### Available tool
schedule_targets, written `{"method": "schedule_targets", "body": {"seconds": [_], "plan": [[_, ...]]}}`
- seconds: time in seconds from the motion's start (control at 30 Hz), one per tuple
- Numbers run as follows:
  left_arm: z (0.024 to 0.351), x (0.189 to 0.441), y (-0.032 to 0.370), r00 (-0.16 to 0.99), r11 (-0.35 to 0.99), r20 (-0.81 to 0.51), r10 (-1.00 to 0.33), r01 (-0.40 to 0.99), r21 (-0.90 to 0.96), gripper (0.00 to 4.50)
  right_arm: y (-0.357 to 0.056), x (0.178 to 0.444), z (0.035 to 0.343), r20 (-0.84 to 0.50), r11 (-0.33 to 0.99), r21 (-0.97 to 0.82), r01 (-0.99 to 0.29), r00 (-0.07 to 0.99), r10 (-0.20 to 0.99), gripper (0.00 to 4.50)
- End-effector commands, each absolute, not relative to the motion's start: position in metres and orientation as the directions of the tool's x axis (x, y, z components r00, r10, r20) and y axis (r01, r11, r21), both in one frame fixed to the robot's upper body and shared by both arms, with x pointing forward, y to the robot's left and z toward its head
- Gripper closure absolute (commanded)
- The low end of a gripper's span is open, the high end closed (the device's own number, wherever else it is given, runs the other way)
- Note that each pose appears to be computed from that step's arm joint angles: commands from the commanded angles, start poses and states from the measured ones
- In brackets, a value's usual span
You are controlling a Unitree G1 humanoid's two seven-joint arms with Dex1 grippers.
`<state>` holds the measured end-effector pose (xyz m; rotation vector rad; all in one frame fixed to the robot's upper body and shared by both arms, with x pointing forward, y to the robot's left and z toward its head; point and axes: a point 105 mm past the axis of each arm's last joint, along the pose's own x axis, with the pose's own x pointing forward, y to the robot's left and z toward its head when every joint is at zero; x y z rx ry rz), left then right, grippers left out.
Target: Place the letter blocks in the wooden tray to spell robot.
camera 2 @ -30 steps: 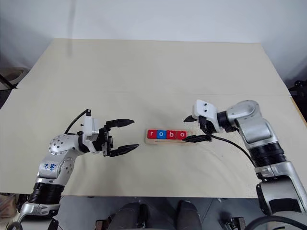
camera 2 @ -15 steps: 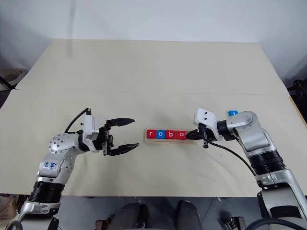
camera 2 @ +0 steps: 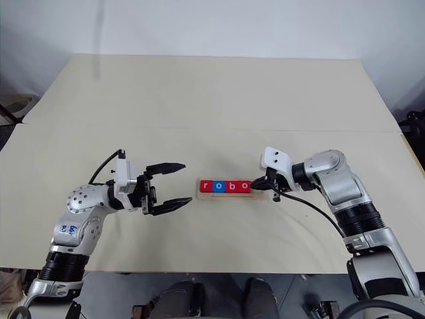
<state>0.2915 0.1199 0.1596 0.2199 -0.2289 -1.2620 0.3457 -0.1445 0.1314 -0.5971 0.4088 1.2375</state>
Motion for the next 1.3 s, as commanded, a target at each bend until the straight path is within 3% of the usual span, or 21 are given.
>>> {"method": "schedule_targets", "body": {"seconds": [0.03, 0.13, 0.23, 0.37, 0.47, 0.6, 0.77, 1.0, 1.17, 1.3], "plan": [[0.168, 0.289, 0.122, 0.289, 0.293, 0.061, -0.955, 0.899, 0.325, 0.00, -0.152, 0.345, 0.149, -0.570, 0.210, -0.253, -0.944, 0.321, 0.756, 4.47], [0.166, 0.290, 0.122, 0.285, 0.289, 0.060, -0.957, 0.902, 0.321, 0.00, -0.173, 0.336, 0.163, -0.536, 0.262, -0.274, -0.925, 0.373, 0.757, 4.47], [0.164, 0.292, 0.120, 0.275, 0.280, 0.060, -0.959, 0.908, 0.312, 0.00, -0.201, 0.323, 0.173, -0.429, 0.414, -0.279, -0.866, 0.498, 0.753, 3.90], [0.162, 0.294, 0.120, 0.266, 0.272, 0.060, -0.962, 0.916, 0.294, 0.00, -0.230, 0.301, 0.170, -0.329, 0.564, -0.302, -0.769, 0.639, 0.695, 2.56], [0.158, 0.298, 0.121, 0.263, 0.269, 0.057, -0.963, 0.926, 0.265, 0.00, -0.268, 0.270, 0.157, -0.207, 0.729, -0.325, -0.603, 0.797, 0.567, 1.52], [0.157, 0.305, 0.124, 0.280, 0.286, 0.059, -0.958, 0.926, 0.247, 0.00, -0.292, 0.235, 0.144, -0.099, 0.862, -0.291, -0.416, 0.909, 0.405, 0.14], [0.157, 0.310, 0.120, 0.257, 0.262, 0.054, -0.965, 0.934, 0.241, 0.00, -0.308, 0.196, 0.121, -0.017, 0.948, -0.258, -0.185, 0.982, 0.187, 0.07], [0.159, 0.312, 0.119, 0.244, 0.250, 0.057, -0.968, 0.934, 0.255, 0.00, -0.305, 0.191, 0.110, 0.004, 0.963, -0.231, -0.141, 0.989, 0.146, 0.07], [0.161, 0.311, 0.120, 0.254, 0.261, 0.064, -0.965, 0.927, 0.268, 0.00, -0.295, 0.222, 0.126, 0.023, 0.950, -0.223, -0.219, 0.973, 0.229, 0.07], [0.161, 0.307, 0.121, 0.262, 0.271, 0.068, -0.963, 0.923, 0.274, 0.00, -0.298, 0.260, 0.136, -0.082, 0.944, -0.202, -0.260, 0.965, 0.248, 0.07]]}}
